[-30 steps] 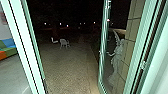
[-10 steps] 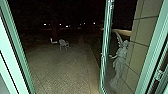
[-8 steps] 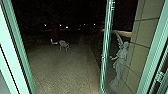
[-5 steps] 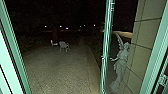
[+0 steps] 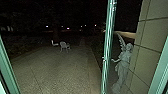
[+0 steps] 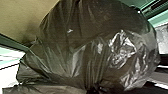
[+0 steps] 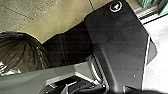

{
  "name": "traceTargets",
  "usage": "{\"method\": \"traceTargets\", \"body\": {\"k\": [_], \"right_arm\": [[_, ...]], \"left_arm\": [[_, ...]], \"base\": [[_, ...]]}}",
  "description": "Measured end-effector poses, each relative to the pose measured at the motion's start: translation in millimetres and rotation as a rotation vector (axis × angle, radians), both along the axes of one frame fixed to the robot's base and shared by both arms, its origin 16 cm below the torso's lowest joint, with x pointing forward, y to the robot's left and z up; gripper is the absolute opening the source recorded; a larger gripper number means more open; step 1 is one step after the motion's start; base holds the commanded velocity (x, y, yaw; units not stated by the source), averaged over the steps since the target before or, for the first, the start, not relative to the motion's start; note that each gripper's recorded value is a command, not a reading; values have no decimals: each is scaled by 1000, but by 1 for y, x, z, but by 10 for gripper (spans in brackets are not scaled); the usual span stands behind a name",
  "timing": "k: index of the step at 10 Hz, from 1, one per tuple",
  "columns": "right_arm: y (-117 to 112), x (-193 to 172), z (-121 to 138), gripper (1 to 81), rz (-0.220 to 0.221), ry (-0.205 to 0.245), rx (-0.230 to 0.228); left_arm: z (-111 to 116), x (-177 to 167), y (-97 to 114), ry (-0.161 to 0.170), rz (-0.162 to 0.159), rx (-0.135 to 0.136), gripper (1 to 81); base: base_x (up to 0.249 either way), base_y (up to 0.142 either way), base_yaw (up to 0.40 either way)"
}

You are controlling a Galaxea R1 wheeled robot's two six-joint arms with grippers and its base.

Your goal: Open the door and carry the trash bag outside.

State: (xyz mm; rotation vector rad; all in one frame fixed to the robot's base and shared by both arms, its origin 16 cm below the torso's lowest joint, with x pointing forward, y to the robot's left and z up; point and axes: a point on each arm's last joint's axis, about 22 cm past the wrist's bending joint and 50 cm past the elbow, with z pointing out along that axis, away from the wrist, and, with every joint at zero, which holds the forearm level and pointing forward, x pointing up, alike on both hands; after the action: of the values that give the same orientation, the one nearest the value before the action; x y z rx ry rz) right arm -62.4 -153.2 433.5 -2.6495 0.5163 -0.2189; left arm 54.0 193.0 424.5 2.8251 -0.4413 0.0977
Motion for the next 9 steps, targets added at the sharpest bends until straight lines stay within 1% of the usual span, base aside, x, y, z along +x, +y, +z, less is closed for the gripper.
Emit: {"method": "traceTargets", "body": {"k": [1, 2, 3, 4, 5, 6, 7, 8, 9], "right_arm": [[3, 4, 1, 811, -1, -8, 4], [-3, 4, 0, 811, -1, -5, -4], [-2, 3, 0, 811, 0, -4, -3], [10, -3, 1, 811, -1, 1, 13], [10, -6, 1, 811, 1, 4, 15], [-8, 2, -1, 811, -2, -3, -11], [-7, 4, -1, 811, -2, -8, -10], [-3, 4, 0, 811, -1, -7, -5], [11, 4, 2, 811, -5, -6, 14]], "left_arm": [[1, 4, -3, -10, 1, -6, 10], [2, 7, -14, -13, -1, -21, 10], [2, 4, -12, -11, 0, -20, 10], [0, -4, 1, 1, 1, -1, 10], [-1, -7, 6, 9, 0, 9, 10], [1, 3, -9, -4, -2, -14, 10], [2, 8, -11, -17, 0, -18, 10], [2, 7, -10, -13, 0, -15, 10], [1, 6, -1, -10, 1, -5, 10]], "base": [[98, 0, 0], [92, 0, 0], [93, 0, 0], [92, 0, 0], [92, 0, 0], [93, 0, 0], [93, 0, 0], [93, 0, 0], [95, 0, 0]]}}
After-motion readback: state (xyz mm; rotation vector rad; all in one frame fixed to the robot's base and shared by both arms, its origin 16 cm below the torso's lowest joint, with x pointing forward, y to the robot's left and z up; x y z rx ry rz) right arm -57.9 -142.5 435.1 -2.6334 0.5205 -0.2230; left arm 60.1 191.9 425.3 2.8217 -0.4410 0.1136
